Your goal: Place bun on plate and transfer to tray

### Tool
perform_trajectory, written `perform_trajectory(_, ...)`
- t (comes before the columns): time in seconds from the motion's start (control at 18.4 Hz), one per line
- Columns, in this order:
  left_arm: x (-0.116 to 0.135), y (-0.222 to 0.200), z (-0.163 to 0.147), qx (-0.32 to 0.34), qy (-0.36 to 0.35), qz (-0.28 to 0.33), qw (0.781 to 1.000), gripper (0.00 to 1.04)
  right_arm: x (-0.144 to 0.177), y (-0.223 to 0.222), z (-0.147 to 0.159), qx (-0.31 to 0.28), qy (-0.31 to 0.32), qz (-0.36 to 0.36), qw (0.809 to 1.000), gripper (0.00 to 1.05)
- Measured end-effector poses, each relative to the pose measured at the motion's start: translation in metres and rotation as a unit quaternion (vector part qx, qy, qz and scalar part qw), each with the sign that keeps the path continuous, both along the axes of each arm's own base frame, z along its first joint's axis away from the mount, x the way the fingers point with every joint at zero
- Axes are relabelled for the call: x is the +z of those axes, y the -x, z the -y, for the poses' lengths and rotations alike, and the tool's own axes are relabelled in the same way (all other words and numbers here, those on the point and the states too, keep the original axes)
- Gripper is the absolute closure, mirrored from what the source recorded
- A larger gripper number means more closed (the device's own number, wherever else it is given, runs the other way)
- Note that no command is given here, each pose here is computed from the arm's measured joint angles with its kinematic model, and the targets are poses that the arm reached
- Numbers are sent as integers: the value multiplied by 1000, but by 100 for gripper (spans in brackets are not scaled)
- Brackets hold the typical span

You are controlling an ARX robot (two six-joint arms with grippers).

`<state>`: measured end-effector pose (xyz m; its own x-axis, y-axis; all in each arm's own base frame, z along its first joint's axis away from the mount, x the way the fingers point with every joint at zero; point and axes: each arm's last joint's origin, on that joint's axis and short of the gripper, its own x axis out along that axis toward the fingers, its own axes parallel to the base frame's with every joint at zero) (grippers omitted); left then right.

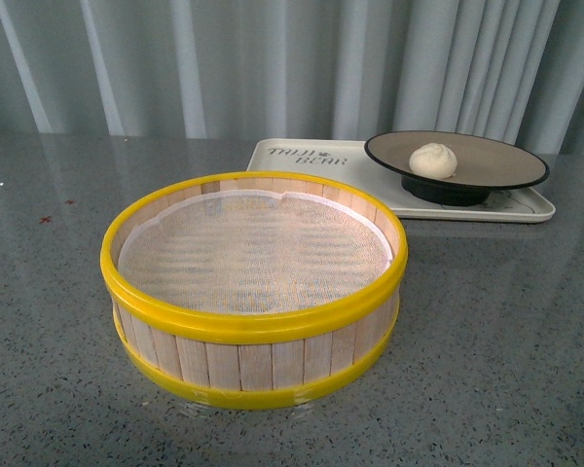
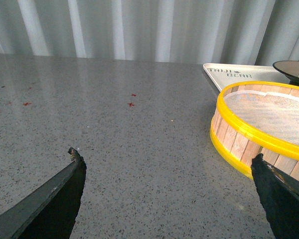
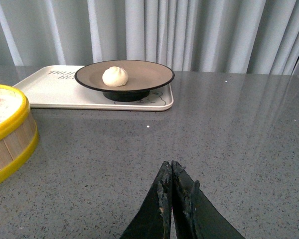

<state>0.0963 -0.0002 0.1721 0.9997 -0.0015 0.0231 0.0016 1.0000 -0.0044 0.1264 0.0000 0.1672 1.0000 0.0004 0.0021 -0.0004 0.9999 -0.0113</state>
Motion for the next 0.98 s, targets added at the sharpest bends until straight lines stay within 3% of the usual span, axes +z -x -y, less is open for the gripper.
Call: perform_trajectory(0.98, 0, 0, 0, 0, 0, 0, 1000, 7, -2, 28, 0, 0, 0, 0, 1000, 103)
